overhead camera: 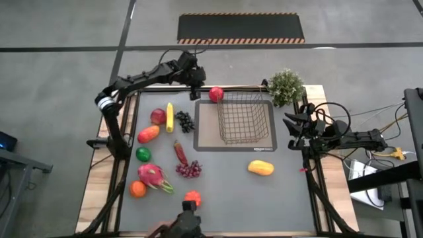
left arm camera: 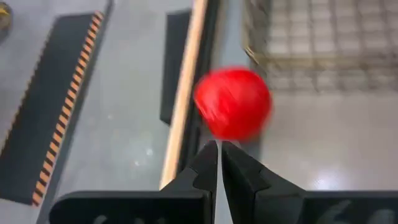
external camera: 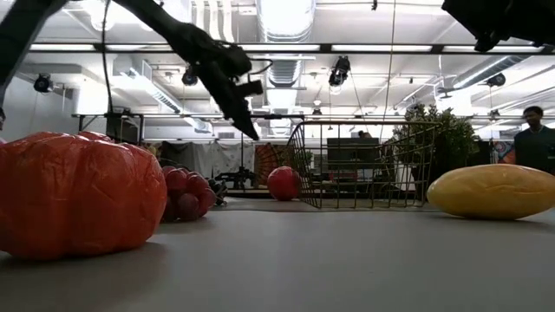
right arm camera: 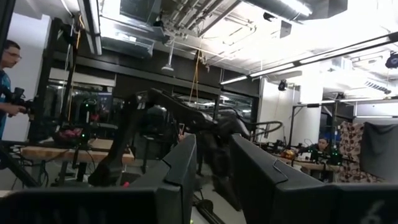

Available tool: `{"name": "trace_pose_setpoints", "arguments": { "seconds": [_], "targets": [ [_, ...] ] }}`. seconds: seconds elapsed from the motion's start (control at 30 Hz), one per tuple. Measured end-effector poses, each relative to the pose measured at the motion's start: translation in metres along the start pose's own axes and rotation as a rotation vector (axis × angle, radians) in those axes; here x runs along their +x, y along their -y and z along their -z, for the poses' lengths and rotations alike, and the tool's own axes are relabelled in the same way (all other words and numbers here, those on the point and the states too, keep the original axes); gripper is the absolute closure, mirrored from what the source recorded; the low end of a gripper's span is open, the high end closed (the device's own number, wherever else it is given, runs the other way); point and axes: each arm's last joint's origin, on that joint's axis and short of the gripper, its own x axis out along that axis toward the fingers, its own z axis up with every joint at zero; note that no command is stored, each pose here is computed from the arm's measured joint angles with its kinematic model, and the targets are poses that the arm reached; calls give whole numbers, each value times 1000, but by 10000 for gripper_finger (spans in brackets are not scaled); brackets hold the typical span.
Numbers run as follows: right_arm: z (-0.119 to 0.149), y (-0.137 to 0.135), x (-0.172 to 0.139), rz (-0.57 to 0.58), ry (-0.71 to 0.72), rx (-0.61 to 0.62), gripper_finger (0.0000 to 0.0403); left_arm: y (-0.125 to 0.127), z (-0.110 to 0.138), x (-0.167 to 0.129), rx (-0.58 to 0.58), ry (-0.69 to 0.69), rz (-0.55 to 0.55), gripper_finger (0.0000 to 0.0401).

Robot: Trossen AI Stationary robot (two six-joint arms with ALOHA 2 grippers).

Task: Build produce basket
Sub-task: Put the apple into the wire basket

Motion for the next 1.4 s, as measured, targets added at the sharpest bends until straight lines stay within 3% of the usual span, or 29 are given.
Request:
{"name": "trace_pose_setpoints", "arguments": {
  "seconds": [0.23,0.37,0.57,0.73,0.87,1.4],
  "targets": [
    [0,0,0,0,0,-43,323,-5,3,29,-34,-38,39,370],
    [0,0,0,0,0,-51,325,-6,2,30,-11,-23,30,306],
    [1,0,0,-2,-6,-53,326,-6,3,33,-7,-21,4,177],
    [1,0,0,-2,-7,-60,322,-5,2,33,-4,-20,0,114],
    [1,0,0,-2,-7,-64,322,-4,2,37,-1,2,16,97],
    [2,-1,0,-8,-22,-76,327,7,10,67,34,54,137,95]
  ]
}}
